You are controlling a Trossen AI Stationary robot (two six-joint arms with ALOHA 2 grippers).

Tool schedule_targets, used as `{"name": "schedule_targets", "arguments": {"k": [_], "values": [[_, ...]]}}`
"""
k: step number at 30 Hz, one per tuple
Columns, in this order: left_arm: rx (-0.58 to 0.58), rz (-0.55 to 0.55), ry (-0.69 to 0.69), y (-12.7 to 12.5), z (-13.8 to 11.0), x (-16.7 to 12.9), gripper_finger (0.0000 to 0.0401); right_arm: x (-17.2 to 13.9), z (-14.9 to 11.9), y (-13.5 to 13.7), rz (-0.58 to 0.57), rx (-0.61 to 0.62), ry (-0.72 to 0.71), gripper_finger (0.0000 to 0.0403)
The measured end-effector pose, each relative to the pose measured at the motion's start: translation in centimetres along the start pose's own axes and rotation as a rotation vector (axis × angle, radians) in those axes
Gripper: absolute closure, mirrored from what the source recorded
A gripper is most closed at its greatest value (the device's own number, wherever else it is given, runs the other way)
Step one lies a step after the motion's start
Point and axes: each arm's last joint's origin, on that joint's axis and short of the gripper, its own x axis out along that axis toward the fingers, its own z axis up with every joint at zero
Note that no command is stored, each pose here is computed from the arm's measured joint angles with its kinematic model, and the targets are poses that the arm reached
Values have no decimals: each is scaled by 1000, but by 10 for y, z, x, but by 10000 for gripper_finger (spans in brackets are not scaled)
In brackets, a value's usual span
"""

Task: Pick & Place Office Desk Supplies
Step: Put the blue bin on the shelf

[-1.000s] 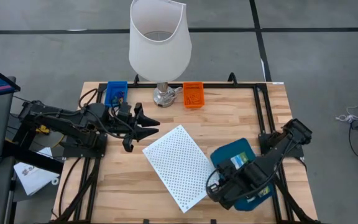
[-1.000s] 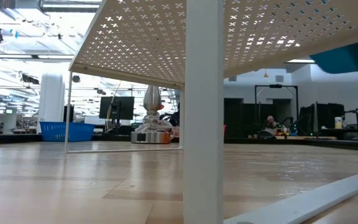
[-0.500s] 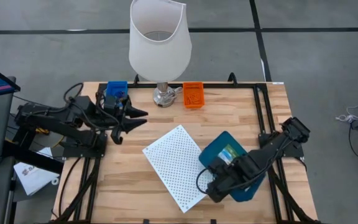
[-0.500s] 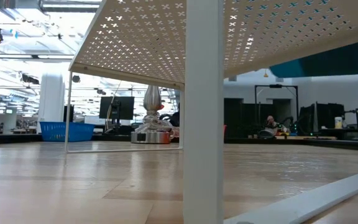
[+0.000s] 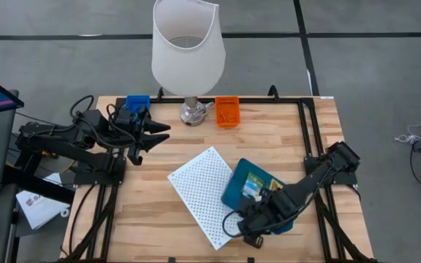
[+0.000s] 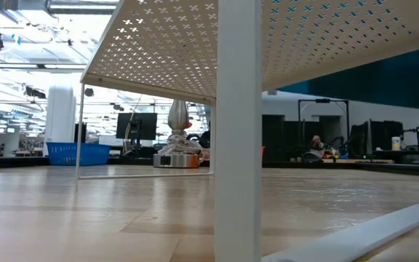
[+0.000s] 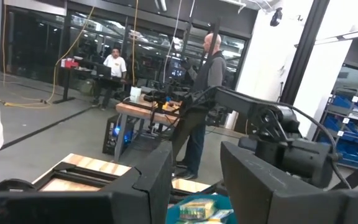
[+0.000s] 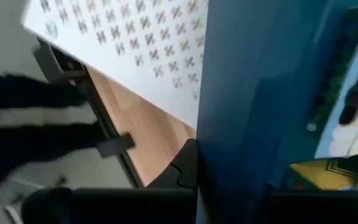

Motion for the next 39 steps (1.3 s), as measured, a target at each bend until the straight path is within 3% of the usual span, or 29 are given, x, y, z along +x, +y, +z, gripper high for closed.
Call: {"name": "schedule_targets", "arguments": {"k": [12,20,31,39], "values": [[-2,14,0,0,0,1,270,17,-2,12,-17,-320,-7,403],[-2,16,-1,0,0,1,270,14,-6,5,-71,-487,50,403],[39,15,1,0,-1,1,270,-6,-9,6,-70,-621,69,403],[53,15,1,0,-1,1,270,1,-10,10,-75,-705,83,403]]}}
